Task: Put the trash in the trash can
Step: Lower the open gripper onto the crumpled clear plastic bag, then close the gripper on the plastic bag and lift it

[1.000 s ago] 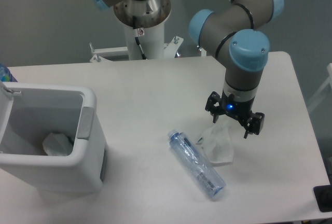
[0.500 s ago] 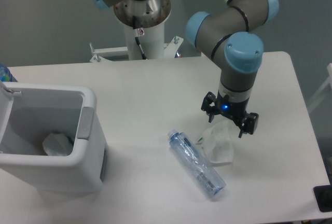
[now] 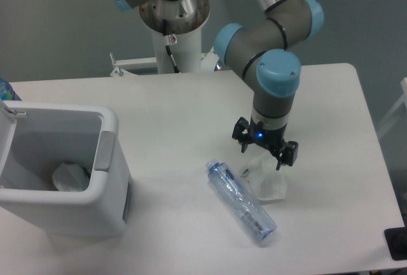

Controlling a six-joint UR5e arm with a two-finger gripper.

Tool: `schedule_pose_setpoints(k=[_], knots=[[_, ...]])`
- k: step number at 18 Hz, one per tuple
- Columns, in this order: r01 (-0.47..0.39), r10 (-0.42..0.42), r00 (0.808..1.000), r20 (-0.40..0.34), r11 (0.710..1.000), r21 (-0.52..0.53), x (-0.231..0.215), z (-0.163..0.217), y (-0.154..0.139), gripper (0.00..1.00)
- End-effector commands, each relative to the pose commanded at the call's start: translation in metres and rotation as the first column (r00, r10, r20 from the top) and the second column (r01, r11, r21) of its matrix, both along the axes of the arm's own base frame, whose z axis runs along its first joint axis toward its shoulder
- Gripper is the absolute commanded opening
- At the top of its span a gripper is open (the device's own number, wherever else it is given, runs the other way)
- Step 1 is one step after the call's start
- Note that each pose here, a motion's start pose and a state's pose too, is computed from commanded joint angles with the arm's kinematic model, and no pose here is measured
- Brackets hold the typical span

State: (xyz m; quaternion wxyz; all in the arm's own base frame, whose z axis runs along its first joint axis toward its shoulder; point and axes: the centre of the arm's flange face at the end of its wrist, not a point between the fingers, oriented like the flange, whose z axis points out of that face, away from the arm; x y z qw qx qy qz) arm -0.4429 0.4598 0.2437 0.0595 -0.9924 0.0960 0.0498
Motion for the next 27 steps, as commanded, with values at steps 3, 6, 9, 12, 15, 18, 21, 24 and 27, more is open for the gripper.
schedule_pose_setpoints(k=[3,6,9,12,15,18,21,24,27], knots=[[0.018,-0.018,1.0,0.009,1.0,-0.007,0.007,-0.015,0.013,0.44],[0.027,-0.026,0.999,0.018,1.0,-0.008,0.008,-0.02,0.015,0.23],[0.031,-0.031,0.999,0.022,0.999,-0.011,0.008,-0.023,0.015,0.0],[0.03,-0.03,0.999,0.019,1.0,-0.007,0.008,-0.019,0.015,0.0],[0.018,-0.018,1.0,0.012,1.0,0.003,0.008,-0.011,0.015,0.0],[-0.033,0.031,0.999,0.018,0.997,0.071,0.005,0.01,0.024,0.0],[-0.091,0.078,0.994,0.07,0.976,0.198,0.006,0.044,0.03,0.0],[-0.199,0.164,0.976,0.141,0.938,0.283,0.012,0.071,0.033,0.0],[-0.237,0.187,0.967,0.171,0.904,0.356,0.023,0.107,0.039,0.0]])
